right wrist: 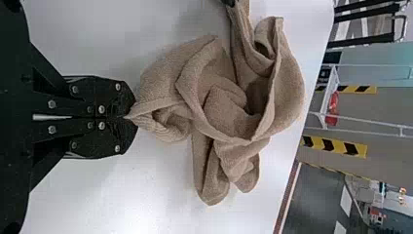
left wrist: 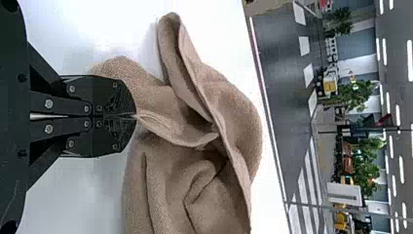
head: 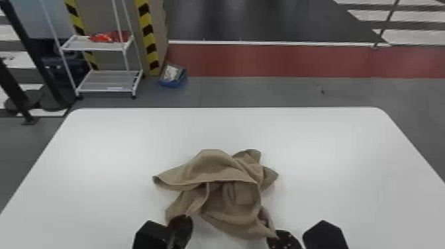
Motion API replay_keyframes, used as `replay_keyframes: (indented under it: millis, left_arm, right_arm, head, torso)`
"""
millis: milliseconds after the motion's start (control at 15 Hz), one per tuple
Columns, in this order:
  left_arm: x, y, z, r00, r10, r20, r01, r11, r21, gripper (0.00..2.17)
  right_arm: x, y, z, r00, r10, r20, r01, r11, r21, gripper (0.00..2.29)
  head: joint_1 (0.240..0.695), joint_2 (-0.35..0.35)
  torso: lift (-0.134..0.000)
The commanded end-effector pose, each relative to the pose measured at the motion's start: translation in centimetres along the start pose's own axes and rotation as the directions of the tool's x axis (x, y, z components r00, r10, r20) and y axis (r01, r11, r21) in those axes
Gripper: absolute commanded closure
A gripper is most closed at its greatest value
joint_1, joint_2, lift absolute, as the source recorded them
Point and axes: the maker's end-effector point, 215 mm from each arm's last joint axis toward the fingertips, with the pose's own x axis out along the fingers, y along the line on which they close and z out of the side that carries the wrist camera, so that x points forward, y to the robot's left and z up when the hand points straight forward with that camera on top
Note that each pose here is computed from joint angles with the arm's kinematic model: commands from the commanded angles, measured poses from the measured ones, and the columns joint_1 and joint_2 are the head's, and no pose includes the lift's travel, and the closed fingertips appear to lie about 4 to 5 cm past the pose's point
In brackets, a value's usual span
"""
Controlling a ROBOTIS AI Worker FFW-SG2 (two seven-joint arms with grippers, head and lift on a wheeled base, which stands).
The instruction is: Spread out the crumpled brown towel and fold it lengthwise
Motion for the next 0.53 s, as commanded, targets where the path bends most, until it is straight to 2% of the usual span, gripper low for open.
replay_keyframes:
  millis: [0, 267, 467]
  left_arm:
    - [-1.7, 3.6, 2.9, 0.999, 0.042, 0.031, -0.042, 0.999, -0.002, 2.14]
    - [-2.4, 10.2, 5.9, 0.995, 0.096, 0.001, -0.096, 0.995, -0.007, 2.14]
    - [-1.8, 12.7, 8.2, 0.994, 0.107, -0.014, -0.107, 0.994, 0.016, 2.14]
  right_arm:
    - [-1.4, -3.9, 1.7, 0.997, -0.071, -0.035, 0.072, 0.997, 0.034, 1.64]
    - [-3.1, -11.8, 6.0, 0.984, -0.166, -0.063, 0.169, 0.984, 0.047, 1.64]
    - [-5.0, -17.4, 9.8, 0.971, -0.235, -0.052, 0.240, 0.961, 0.134, 1.64]
  head:
    - [0.695, -0.001]
    - [0.695, 0.004]
    - [0.695, -0.010]
  torso:
    - [-0.125]
    - [-0.125]
    - [-0.125]
